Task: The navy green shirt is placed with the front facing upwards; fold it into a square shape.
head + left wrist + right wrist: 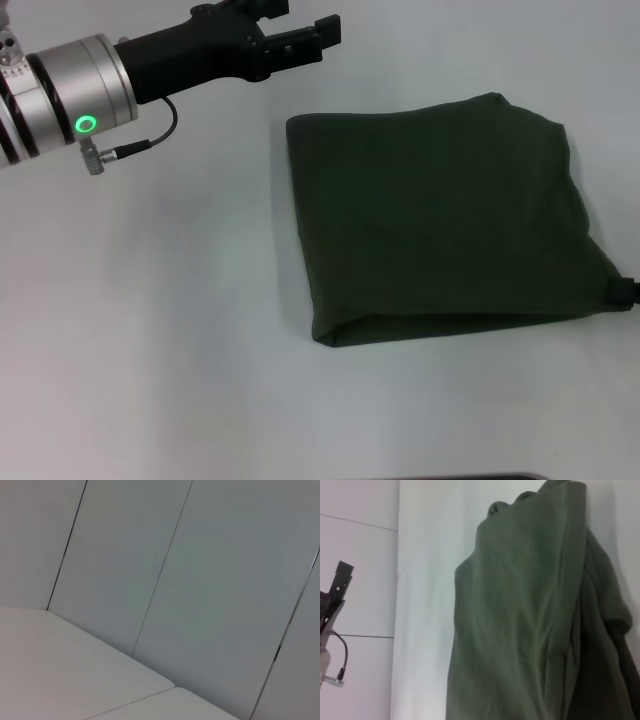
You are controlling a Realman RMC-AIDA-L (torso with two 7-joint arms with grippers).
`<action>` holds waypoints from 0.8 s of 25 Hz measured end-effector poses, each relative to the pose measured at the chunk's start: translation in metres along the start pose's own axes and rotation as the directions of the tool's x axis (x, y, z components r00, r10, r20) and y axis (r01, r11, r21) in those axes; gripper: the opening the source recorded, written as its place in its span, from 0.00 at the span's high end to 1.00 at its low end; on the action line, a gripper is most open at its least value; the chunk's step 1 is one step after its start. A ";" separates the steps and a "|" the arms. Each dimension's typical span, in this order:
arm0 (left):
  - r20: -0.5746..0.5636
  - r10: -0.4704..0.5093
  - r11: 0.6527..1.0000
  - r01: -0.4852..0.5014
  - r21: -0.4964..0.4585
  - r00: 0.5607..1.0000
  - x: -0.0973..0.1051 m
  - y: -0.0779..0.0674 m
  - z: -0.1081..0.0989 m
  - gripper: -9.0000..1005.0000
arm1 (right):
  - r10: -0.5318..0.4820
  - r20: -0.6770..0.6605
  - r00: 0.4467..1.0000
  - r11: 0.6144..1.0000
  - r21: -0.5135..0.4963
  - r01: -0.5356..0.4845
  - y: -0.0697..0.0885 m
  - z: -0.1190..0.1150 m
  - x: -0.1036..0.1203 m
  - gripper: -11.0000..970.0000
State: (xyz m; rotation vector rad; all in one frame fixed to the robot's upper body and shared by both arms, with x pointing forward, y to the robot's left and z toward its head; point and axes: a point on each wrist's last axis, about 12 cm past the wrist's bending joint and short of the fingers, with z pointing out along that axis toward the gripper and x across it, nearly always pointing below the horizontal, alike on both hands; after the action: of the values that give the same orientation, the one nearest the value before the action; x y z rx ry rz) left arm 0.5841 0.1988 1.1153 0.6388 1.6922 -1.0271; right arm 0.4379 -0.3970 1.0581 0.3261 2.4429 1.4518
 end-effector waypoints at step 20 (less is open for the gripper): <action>-0.001 0.005 1.000 -0.005 -0.008 1.000 0.000 0.001 0.000 0.09 | 0.013 0.132 0.991 1.000 0.008 -0.014 -0.011 -0.022 0.009 0.58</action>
State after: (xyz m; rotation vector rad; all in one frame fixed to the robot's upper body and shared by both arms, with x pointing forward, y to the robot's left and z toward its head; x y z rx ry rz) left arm 0.5851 0.1996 1.1153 0.6381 1.6937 -1.0168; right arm 0.4217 -0.4170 1.0572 0.4275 2.3472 1.3783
